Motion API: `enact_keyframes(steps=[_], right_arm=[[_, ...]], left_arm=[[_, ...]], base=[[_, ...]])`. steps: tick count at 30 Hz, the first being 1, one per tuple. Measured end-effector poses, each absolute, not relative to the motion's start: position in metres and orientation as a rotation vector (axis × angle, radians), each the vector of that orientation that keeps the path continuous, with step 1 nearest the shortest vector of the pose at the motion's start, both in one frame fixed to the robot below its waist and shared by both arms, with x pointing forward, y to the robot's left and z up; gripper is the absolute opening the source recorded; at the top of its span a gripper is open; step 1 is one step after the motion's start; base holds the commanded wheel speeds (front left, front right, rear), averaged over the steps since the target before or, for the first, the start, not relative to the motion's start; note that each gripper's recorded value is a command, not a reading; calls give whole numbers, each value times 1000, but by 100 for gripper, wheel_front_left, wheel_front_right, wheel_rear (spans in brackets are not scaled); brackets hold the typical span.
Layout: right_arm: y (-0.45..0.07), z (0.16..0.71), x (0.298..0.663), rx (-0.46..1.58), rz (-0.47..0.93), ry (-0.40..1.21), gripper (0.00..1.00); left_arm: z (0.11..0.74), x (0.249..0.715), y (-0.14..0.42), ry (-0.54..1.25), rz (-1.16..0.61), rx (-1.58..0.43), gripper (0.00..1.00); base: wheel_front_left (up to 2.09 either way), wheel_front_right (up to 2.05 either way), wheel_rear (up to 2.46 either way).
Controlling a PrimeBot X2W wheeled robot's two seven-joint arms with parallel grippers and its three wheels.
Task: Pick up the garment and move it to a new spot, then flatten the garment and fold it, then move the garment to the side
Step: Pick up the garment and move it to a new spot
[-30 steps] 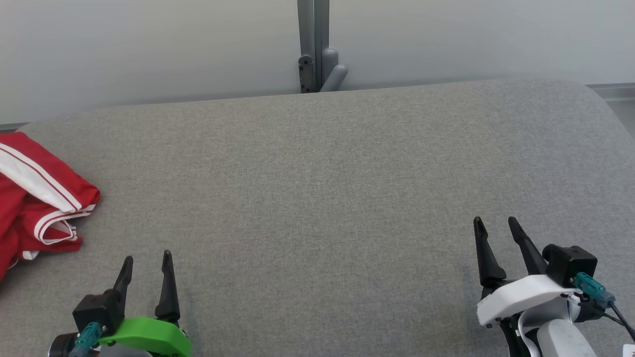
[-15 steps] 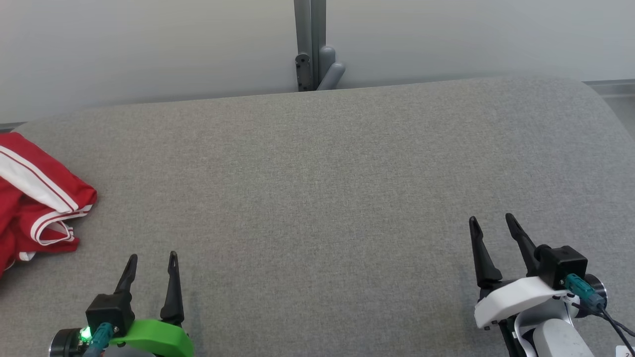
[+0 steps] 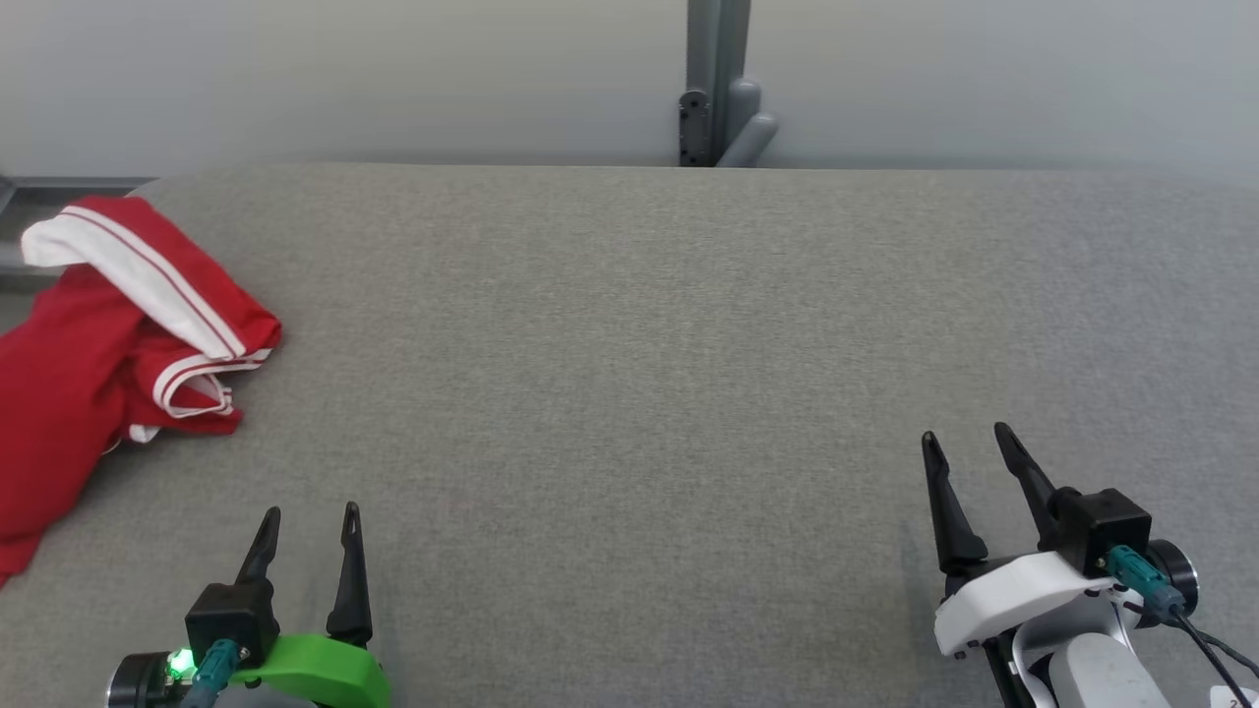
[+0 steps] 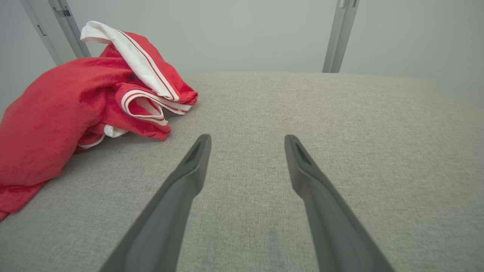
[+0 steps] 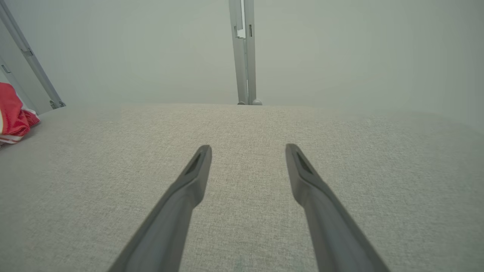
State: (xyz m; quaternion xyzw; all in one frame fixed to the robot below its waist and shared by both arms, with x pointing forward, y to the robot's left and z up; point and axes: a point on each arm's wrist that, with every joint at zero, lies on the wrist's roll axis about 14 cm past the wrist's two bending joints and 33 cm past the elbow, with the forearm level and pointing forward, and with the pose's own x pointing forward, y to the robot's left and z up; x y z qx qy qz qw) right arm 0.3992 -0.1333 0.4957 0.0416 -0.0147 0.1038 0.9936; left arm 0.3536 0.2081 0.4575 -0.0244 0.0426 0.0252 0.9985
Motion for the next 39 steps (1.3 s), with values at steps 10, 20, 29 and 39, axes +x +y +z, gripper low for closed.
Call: enact_keyframes(steps=[10, 20, 29, 39], right_arm=[[-48, 487, 413, 96, 447, 5, 100], [42, 484, 408, 104, 698, 26, 100], [64, 487, 416, 86, 780, 3, 100], [36, 466, 447, 42, 750, 16, 100]], left_arm=[[454, 304, 270, 95, 269, -54, 100], [448, 228, 327, 111, 521, -82, 100], [453, 224, 343, 80, 576, -150, 100], [514, 334, 370, 3, 405, 43, 100]], base=[[0, 0, 0], [0, 0, 0], [0, 0, 0], [0, 0, 0]])
